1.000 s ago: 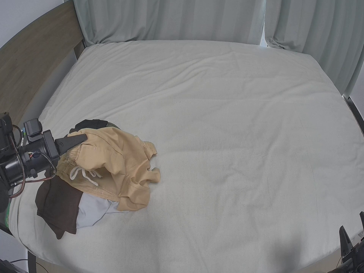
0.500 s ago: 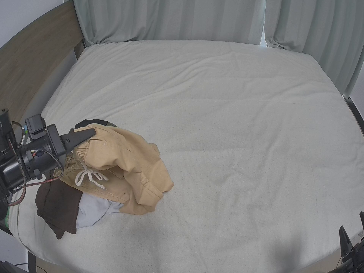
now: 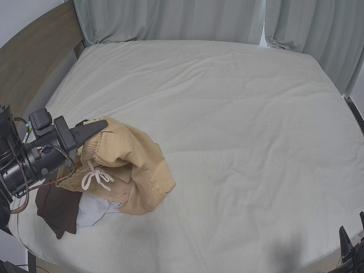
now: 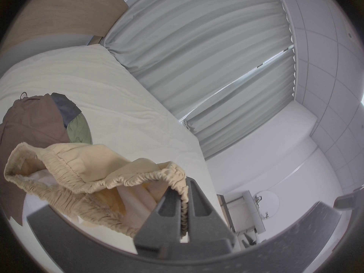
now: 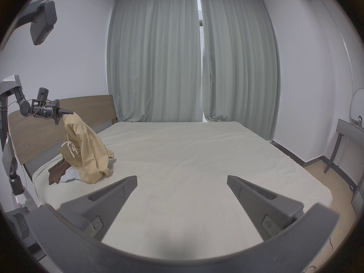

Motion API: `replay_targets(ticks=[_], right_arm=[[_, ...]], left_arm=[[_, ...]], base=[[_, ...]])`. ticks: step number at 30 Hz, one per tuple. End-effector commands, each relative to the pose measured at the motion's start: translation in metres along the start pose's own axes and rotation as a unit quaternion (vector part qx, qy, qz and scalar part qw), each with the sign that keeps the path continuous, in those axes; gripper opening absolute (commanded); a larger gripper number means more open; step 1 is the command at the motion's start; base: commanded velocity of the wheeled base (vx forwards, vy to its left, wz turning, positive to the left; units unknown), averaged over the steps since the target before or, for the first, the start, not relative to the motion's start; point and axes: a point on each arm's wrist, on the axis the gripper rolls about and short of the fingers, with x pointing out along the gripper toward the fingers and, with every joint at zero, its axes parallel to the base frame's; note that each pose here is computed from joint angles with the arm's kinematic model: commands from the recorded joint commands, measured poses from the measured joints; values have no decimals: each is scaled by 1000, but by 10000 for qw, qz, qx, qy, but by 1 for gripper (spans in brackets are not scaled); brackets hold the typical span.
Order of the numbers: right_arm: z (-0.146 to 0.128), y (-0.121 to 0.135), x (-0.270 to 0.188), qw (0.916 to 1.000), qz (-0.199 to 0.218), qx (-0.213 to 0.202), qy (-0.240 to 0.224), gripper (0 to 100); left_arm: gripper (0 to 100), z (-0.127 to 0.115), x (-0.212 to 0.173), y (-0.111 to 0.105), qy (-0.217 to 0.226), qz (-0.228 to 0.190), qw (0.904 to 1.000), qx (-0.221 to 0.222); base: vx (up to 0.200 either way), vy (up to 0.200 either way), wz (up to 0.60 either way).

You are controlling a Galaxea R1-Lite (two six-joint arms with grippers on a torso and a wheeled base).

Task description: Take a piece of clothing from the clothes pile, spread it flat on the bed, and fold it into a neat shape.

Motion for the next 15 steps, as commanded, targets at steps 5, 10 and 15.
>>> replay_targets(ticks=[5,10,15], right_arm=[[-5,0,0,10000,3,0,0,100],[-5,0,0,10000,3,0,0,100],[-5,0,0,10000,3,0,0,100]], left_arm=[[0,-15,15,-19,-59,-251,9995,-178],[0,-27,27,-31,-6,-403,9984,-391],[0,-33,47,-48,-178,-392,9949,-914]], base=[[0,0,0],[0,0,0],[0,0,0]])
